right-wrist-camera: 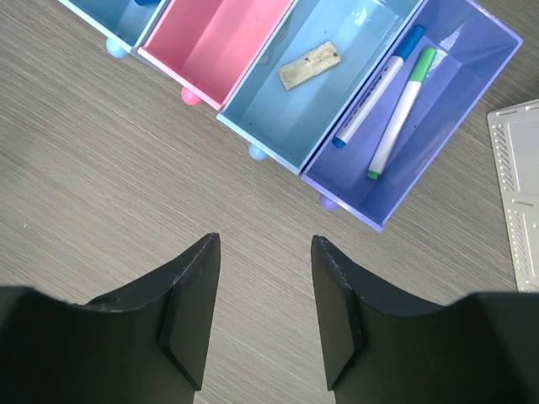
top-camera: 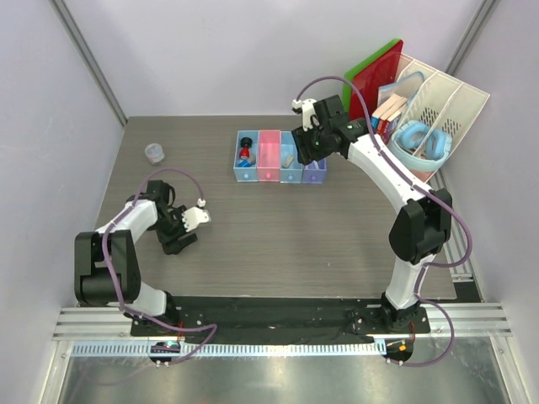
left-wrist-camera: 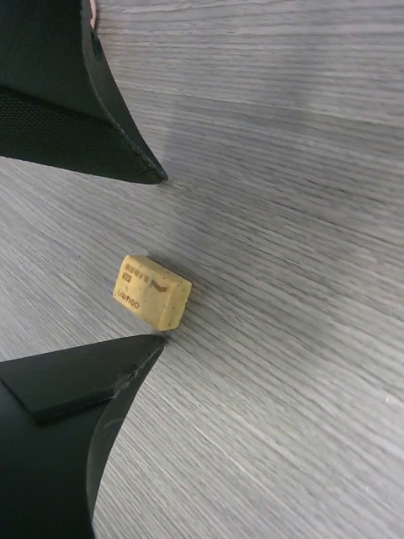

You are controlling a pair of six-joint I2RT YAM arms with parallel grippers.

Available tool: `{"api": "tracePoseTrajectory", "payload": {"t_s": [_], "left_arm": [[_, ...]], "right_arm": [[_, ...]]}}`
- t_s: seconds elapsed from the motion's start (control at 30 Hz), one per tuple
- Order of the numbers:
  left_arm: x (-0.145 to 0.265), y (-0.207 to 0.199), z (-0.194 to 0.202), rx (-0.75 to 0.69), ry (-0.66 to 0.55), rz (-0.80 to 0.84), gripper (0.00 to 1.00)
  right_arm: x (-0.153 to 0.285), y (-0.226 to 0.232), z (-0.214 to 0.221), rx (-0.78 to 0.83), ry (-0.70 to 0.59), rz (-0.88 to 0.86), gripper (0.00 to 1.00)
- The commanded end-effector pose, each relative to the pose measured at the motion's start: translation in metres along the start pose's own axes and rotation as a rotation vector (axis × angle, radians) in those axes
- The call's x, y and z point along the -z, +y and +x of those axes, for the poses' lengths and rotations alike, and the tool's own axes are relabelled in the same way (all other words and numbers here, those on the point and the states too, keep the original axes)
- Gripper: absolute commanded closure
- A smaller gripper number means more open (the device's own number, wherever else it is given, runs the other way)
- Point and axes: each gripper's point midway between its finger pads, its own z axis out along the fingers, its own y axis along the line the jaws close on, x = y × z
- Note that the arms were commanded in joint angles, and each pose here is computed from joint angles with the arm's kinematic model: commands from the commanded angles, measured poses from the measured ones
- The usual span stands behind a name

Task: Sort the stationery into containers
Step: Pick up the stationery from the center of the board, then place the stationery in the storage box.

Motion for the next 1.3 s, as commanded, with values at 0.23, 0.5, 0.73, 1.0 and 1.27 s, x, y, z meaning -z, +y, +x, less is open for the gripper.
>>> {"api": "tracePoseTrajectory", "payload": {"t_s": [0.23, 0.5, 0.73, 1.0, 1.27], "left_arm": [[-0.025, -0.010, 0.020, -0.099, 0.072, 0.130, 0.64], [0.006, 0.000, -0.009, -0.064, -0.019, 0.134, 1.00], [0.067, 0.007, -0.072, -0.028, -0.252, 0.122, 1.00], [0.120, 0.047, -0.193, 0.060, -0.576, 0.016, 1.00], [0.110, 0.076, -0.339, 0.075, -0.802, -0.015, 1.00]], "right_arm": [[0.033, 0.001, -0.024, -0.008, -0.111, 0.028, 0.48], [0.046, -0.001, -0.027, -0.003, -0.135, 0.047, 0.48], [0.060, -0.007, -0.025, 0.011, -0.151, 0.088, 0.48], [0.082, -0.039, -0.012, -0.011, -0.174, 0.214, 0.47], [0.071, -0.068, 0.053, -0.082, -0.126, 0.323, 0.29]]}}
